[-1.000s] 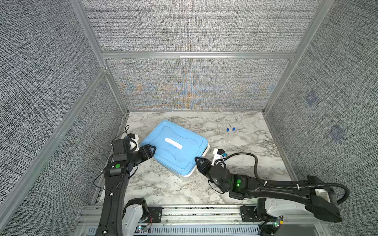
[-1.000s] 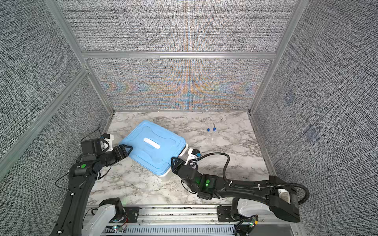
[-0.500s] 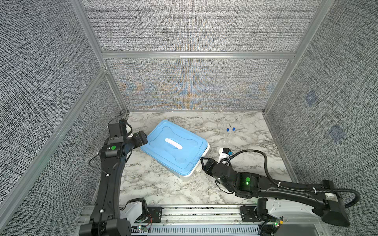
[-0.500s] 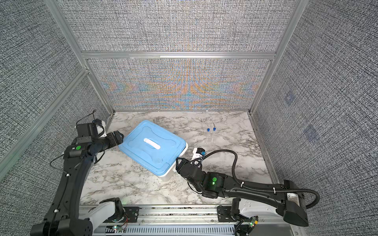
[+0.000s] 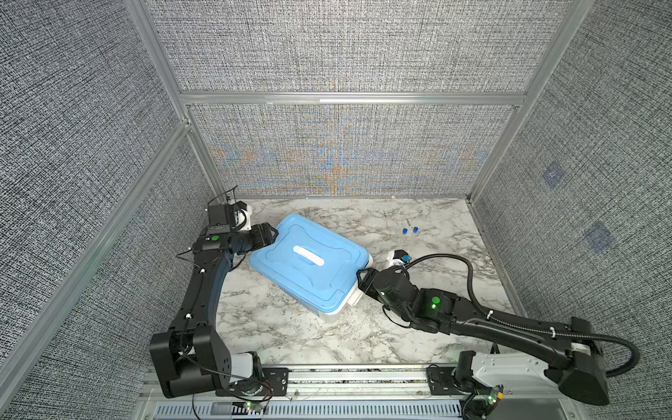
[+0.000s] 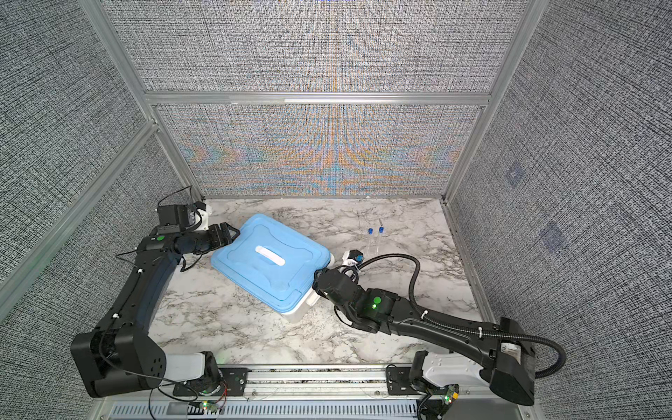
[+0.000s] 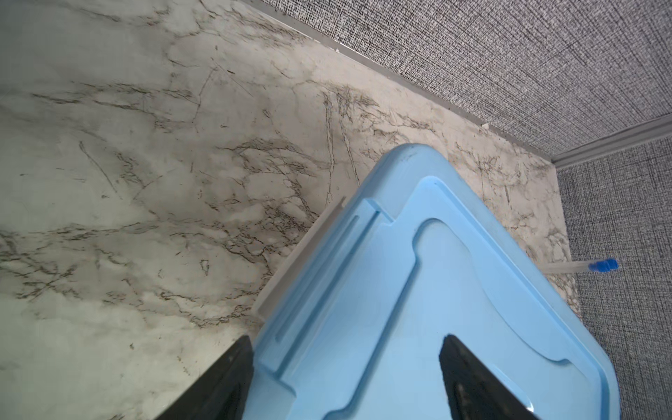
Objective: Organize the chemistry lab equipment
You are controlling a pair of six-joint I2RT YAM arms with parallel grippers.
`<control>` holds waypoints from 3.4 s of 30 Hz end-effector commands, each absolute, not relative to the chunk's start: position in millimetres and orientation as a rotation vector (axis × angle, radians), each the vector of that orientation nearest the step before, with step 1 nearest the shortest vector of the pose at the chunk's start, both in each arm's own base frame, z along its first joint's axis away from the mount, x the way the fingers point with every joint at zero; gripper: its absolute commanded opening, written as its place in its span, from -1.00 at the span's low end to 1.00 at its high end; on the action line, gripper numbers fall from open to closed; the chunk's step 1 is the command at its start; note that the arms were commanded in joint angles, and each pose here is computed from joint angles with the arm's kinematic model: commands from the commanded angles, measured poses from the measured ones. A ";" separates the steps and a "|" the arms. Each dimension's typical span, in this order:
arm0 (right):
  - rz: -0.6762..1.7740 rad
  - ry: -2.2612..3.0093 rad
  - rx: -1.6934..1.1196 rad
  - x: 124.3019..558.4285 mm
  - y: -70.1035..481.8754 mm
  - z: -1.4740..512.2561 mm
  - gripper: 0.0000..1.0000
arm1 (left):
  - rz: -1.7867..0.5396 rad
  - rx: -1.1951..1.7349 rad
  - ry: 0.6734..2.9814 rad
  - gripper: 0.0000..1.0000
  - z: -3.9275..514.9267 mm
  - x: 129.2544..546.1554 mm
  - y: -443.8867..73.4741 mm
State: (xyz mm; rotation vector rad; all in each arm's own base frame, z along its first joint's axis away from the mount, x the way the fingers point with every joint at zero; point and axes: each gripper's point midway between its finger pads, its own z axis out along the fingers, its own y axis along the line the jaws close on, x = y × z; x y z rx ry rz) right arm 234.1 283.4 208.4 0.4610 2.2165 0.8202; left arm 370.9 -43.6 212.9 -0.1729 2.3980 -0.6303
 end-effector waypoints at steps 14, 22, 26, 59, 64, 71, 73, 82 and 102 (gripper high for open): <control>0.787 2.319 0.403 268.8 290.3 190.2 0.20 | -0.768 -0.004 2.474 0.62 196.5 340.3 -90.7; 0.692 2.312 0.349 285.4 272.0 198.8 0.13 | -0.660 -0.097 2.516 0.61 182.2 332.2 -77.7; 0.618 2.321 0.310 298.0 262.0 200.4 0.13 | -0.604 -0.126 2.572 0.61 173.0 339.9 -70.7; 0.459 2.427 -0.023 317.5 257.9 217.6 0.40 | -0.614 -0.484 2.722 0.67 148.2 289.9 -62.1; 0.477 2.474 -0.049 302.7 253.9 211.9 0.35 | -0.748 -0.553 2.672 0.68 151.6 277.4 -74.8; 0.374 2.524 -0.098 312.6 257.0 194.7 0.23 | -0.788 -0.610 2.650 0.69 154.8 267.5 -78.3; 0.326 2.531 -0.121 317.5 256.7 189.2 0.22 | -0.738 -0.614 2.656 0.72 159.7 265.5 -72.9; 0.205 2.527 -0.305 335.4 256.9 179.5 0.15 | -0.475 -0.644 2.680 0.79 169.6 255.7 -40.4; 0.326 2.484 -0.533 356.9 252.6 184.9 0.12 | -1.112 -0.483 2.681 0.75 149.4 257.2 -106.8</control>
